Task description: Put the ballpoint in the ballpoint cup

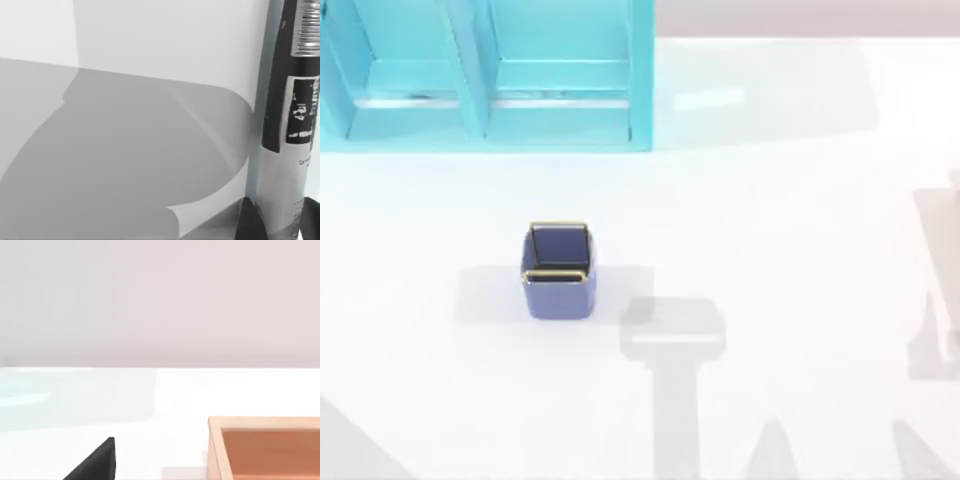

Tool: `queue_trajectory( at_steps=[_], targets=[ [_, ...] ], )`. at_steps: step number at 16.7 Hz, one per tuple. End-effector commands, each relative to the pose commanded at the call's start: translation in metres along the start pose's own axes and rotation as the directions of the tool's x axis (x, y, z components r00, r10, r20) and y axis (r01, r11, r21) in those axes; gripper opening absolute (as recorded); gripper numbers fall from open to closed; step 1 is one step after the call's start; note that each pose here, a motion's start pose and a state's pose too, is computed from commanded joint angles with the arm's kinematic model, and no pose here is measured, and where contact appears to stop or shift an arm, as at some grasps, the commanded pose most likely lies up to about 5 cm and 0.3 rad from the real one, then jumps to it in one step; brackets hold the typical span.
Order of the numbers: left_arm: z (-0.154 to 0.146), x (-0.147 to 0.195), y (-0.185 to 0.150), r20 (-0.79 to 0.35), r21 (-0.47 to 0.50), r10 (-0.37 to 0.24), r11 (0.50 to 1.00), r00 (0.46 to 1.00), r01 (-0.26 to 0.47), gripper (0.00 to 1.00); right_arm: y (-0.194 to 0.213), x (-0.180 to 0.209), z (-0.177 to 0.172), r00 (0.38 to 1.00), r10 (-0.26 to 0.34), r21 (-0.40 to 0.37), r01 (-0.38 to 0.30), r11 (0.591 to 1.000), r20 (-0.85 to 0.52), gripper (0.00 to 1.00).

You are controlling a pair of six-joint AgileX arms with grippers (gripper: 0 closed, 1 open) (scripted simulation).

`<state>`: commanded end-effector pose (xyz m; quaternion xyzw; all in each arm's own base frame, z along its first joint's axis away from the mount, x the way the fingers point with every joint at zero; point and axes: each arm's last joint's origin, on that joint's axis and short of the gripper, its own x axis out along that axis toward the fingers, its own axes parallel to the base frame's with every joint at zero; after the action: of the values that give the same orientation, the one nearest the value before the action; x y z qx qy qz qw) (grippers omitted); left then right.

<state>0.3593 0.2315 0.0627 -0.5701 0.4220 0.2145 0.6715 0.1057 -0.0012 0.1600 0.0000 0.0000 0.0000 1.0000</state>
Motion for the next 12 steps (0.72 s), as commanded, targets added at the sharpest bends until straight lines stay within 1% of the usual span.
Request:
queue_trajectory(
  at_steps=[1,2,4,6,9,12],
  targets=[
    [0.000,0.000,0.000,0.000,0.000,0.000,1.000,1.000,0.000,0.00,0.000,0.000,0.000,1.000,0.000,0.000,0.000,1.000,0.000,1.00],
    [0.009,-0.025,-0.007,0.040,0.001,-0.023,1.000,0.999,0.023,0.00,0.000,0.000,0.000,1.000,0.000,0.000,0.000,1.000,0.000,1.00],
    [0.009,-0.031,-0.006,0.041,0.002,-0.023,1.000,0.999,0.023,0.00,0.000,0.000,0.000,1.000,0.000,0.000,0.000,1.000,0.000,1.00],
    [0.010,-0.052,-0.005,0.042,0.004,-0.023,1.000,0.999,0.023,0.00,0.000,0.000,0.000,1.000,0.000,0.000,0.000,1.000,0.000,1.00],
    [0.006,-0.101,0.001,0.034,0.002,-0.017,1.000,0.999,0.017,0.00,0.000,0.000,0.000,1.000,0.000,0.000,0.000,1.000,0.000,1.00],
    [-0.007,-0.159,0.009,0.023,-0.009,-0.011,1.000,1.000,0.011,0.00,0.000,0.000,0.000,1.000,0.000,0.000,0.000,1.000,0.000,1.00]
  ],
)
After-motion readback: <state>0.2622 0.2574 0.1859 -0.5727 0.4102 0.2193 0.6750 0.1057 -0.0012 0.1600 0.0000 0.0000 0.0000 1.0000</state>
